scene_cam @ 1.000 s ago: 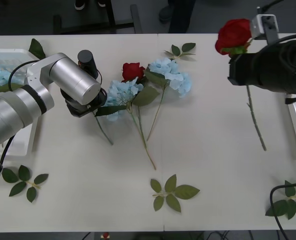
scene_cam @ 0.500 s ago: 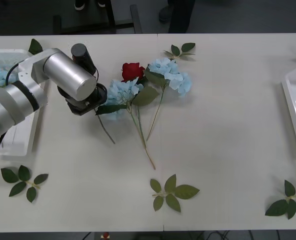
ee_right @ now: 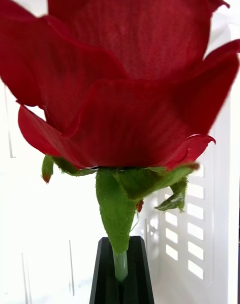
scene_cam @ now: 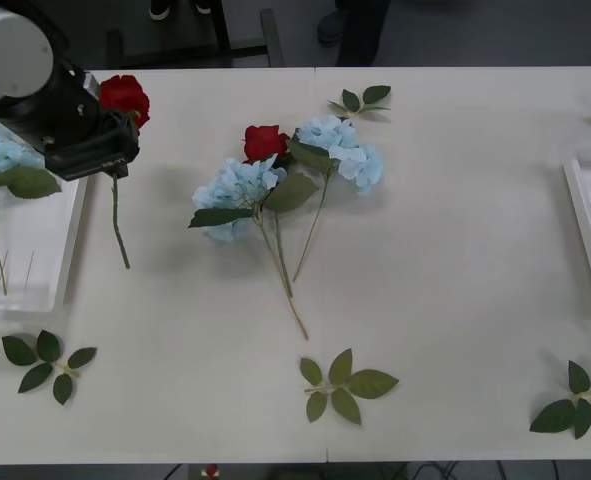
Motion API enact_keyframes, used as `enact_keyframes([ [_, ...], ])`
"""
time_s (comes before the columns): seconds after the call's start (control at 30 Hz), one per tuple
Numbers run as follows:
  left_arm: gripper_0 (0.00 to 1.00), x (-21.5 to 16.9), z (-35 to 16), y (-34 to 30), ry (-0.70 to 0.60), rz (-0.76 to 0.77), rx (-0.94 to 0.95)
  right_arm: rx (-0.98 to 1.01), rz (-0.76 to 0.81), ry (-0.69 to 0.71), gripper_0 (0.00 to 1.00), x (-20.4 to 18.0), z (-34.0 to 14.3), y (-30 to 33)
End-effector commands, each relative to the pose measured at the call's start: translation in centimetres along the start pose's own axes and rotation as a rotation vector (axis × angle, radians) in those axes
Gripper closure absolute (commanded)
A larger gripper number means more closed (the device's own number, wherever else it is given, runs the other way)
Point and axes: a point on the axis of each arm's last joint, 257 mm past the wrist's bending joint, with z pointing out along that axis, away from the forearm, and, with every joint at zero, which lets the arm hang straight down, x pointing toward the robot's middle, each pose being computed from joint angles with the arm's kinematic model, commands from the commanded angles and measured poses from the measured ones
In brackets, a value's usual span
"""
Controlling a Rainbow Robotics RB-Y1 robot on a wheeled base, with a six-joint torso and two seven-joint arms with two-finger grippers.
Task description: Place the red flowers into the right box and the blue flowers into the left box. If a person shows an open palm, hand one flower to the person first, then continue sorting.
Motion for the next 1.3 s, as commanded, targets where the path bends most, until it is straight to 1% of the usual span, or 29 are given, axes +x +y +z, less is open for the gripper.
enact_keyframes([
  [0.03, 1.0, -0.7, -4.9, -2.3, 0.019, 0.041, 0.191, 0.012, -0.005, -0.017, 1.0, 0.1, 1.5, 0.4],
  [0.17, 1.0, 0.3, -6.6, -5.8, 0.037, 0.127, 0.402, -0.003, 0.008, 0.016, 1.0, 1.8, 2.8, 2.0],
  [0.2, 1.0, 0.6, -7.0, -7.1, 0.034, 0.169, 0.47, -0.011, 0.016, 0.028, 1.0, 2.4, 3.3, 2.6],
  [0.3, 1.0, 1.4, -7.5, -9.8, -0.02, 0.37, 0.595, -0.01, 0.013, 0.028, 1.0, 3.6, 4.4, 3.8],
  [0.37, 1.0, 1.6, -7.8, -11.1, -0.058, 0.476, 0.64, -0.014, 0.014, 0.023, 1.0, 4.0, 4.9, 4.5],
  [0.43, 1.0, 1.8, -8.0, -12.6, -0.126, 0.638, 0.683, -0.02, 0.019, 0.019, 1.0, 4.1, 5.0, 5.0],
  [0.47, 1.0, 1.8, -8.0, -13.0, -0.151, 0.686, 0.693, -0.021, 0.019, 0.016, 1.0, 3.9, 5.0, 5.1],
  [0.5, 1.0, 1.9, -8.3, -14.1, -0.203, 0.783, 0.721, -0.028, 0.024, 0.018, 0.94, 4.0, 5.0, 5.3],
  [0.53, 1.0, 2.1, -8.4, -14.8, -0.23, 0.834, 0.739, -0.033, 0.025, 0.016, 0.85, 3.9, 5.0, 5.4],
  [0.57, 1.0, 2.0, -8.5, -15.2, -0.251, 0.862, 0.748, -0.037, 0.029, 0.015, 0.8, 3.9, 5.0, 5.4],
  [0.63, 1.0, 2.6, -9.1, -17.4, -0.321, 0.965, 0.809, -0.039, 0.031, 0.01, 0.6, 3.8, 4.9, 5.3],
  [0.67, 1.0, 2.8, -9.4, -18.6, -0.365, 1.015, 0.839, -0.041, 0.034, 0.009, 0.52, 3.7, 4.9, 5.3],
  [0.7, 1.0, 2.9, -9.6, -19.1, -0.387, 1.04, 0.855, -0.04, 0.035, 0.01, 0.48, 3.8, 4.8, 5.1],
  [0.77, 1.0, 3.3, -10.4, -21.2, -0.473, 1.119, 0.906, -0.044, 0.047, 0.005, 0.34, 3.5, 4.6, 4.8],
  [0.83, 1.0, 3.7, -10.8, -22.5, -0.521, 1.162, 0.939, -0.046, 0.05, 0.008, 0.28, 3.3, 4.1, 4.4],
  [0.87, 1.0, 4.3, -11.1, -23.7, -0.554, 1.19, 0.974, -0.059, 0.053, 0.013, 0.23, 3.0, 3.4, 4.5],
  [0.9, 1.0, 4.4, -11.2, -24.1, -0.568, 1.201, 0.982, -0.067, 0.056, 0.019, 0.21, 2.9, 3.1, 4.5],
  [0.97, 1.0, 5.4, -11.8, -26.1, -0.62, 1.231, 1.042, -0.107, 0.074, 0.034, 0.13, 2.3, 1.2, 4.9],
  [1.03, 1.0, 6.1, -12.2, -27.3, -0.65, 1.244, 1.079, -0.132, 0.077, 0.044, 0.11, 1.7, -0.3, 5.2],
  [1.1, 1.0, 7.0, -12.3, -28.5, -0.68, 1.258, 1.114, -0.15, 0.069, 0.044, 0.1, 1.0, -2.1, 5.5],
  [1.2, 1.0, 8.4, -11.9, -29.7, -0.713, 1.232, 1.173, -0.232, 0.067, 0.027, 0.1, -0.7, -5.7, 7.3],
  [1.3, 1.0, 9.4, -11.6, -30.3, -0.703, 1.162, 1.23, -0.309, 0.06, -0.005, 0.1, -2.6, -8.4, 9.4],
])
